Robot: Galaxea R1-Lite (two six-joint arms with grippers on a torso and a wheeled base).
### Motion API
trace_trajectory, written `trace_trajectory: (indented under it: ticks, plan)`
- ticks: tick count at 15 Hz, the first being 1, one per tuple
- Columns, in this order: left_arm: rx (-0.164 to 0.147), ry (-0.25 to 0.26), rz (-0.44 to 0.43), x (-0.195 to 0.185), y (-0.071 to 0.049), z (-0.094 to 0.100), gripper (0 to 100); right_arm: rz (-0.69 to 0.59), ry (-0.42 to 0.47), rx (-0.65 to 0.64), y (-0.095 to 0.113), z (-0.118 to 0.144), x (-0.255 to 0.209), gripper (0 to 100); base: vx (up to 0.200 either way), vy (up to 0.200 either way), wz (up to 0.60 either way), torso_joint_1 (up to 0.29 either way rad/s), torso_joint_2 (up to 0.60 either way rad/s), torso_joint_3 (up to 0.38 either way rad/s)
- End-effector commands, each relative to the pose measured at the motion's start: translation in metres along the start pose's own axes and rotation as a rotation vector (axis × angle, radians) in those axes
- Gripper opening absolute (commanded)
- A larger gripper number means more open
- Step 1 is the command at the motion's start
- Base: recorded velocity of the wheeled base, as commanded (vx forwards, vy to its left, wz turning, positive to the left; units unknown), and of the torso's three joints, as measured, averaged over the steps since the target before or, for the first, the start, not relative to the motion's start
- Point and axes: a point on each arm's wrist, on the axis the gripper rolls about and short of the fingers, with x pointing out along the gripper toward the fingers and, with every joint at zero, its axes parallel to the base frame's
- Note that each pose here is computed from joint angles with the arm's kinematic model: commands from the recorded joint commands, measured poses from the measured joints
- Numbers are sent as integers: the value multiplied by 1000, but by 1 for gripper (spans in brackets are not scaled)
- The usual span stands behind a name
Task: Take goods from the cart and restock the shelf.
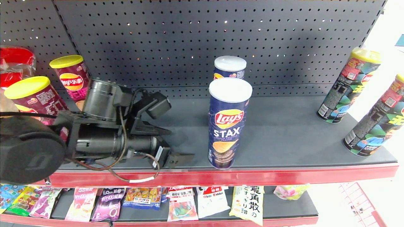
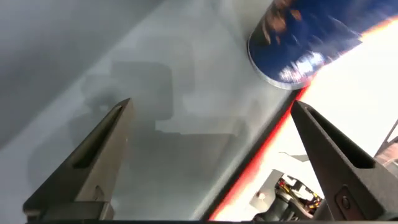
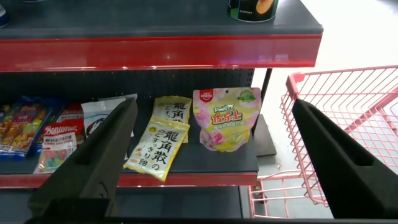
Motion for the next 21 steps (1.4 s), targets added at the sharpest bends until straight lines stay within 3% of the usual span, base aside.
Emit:
trace_trajectory:
  ticks: [1,5,9,11,14,15,16,17,19,20,21]
  plan:
    - [-24,-91,58,-77,-16,-18,100,1,0,-1,0,0,0,100,0,0,0,0,0,0]
    - [-73,-132,163,-164,-54,-77,100,2,0,1,0,0,0,100,0,0,0,0,0,0]
    - [-238,-157,394,-216,-91,-161,100,2,0,1,0,0,0,100,0,0,0,0,0,0]
    - [-267,-149,525,-233,-107,-198,100,2,0,1,0,0,0,100,0,0,0,0,0,0]
    - [-330,-147,695,-237,-122,-225,100,4,0,1,0,0,0,100,0,0,0,0,0,0]
    - [-413,-156,793,-230,-122,-235,100,2,0,1,0,0,0,100,0,0,0,0,0,0]
    - [-448,-173,881,-228,-119,-236,100,-2,0,-2,0,0,0,100,0,0,0,0,0,0]
    - [-455,-192,938,-222,-114,-239,100,-7,0,-2,0,0,0,100,0,0,0,0,0,0]
    - [-443,-303,908,-212,-108,-237,100,-19,0,-2,0,0,0,100,0,0,0,0,0,0]
    - [-417,-370,839,-203,-104,-238,100,-21,2,-2,0,0,0,100,0,0,0,0,0,0]
    - [-367,-461,787,-195,-100,-238,100,-19,0,-1,0,0,0,100,0,0,0,0,0,0]
